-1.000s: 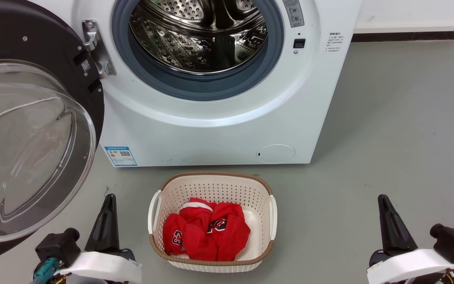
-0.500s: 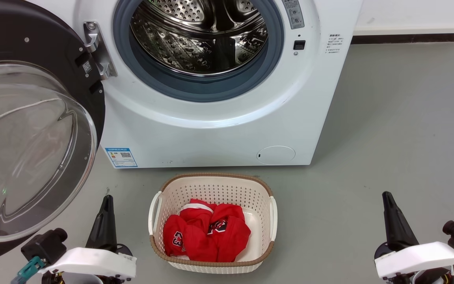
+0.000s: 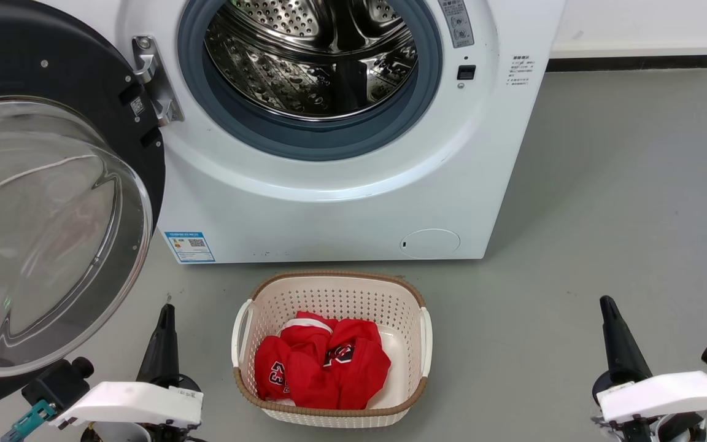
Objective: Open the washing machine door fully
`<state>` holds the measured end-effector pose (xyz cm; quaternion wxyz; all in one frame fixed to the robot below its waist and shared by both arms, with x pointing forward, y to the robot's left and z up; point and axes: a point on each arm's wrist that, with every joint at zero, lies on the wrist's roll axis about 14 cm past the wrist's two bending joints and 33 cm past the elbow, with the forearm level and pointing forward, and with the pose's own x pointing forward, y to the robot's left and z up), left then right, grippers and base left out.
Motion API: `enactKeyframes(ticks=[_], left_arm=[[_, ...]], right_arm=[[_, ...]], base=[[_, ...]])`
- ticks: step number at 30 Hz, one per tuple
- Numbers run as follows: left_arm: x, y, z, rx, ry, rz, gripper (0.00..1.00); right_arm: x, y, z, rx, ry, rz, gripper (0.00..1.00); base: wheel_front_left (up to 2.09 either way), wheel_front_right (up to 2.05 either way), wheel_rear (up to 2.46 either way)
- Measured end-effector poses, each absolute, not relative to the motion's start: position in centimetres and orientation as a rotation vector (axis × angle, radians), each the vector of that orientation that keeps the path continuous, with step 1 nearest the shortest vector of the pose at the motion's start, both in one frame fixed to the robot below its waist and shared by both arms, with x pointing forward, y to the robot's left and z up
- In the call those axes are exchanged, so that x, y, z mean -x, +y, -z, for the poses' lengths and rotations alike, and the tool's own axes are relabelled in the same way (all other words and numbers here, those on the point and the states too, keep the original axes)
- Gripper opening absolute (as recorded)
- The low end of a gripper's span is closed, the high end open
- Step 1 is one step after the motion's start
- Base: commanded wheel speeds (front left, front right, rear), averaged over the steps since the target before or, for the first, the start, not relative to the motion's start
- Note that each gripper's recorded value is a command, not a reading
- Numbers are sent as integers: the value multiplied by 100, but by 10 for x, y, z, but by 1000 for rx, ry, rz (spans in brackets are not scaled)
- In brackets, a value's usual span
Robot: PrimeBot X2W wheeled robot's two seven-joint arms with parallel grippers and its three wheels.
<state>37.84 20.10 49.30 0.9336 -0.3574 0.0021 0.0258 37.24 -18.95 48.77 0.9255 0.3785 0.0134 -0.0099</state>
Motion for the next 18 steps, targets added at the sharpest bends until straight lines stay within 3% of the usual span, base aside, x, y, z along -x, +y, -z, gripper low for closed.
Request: enactKeyframes(ticks=[18], left_arm=[[-381, 203, -492, 961, 19, -63, 0]], right_arm=[[-376, -194, -489, -995, 33, 38, 0]], base=[[0, 0, 0]])
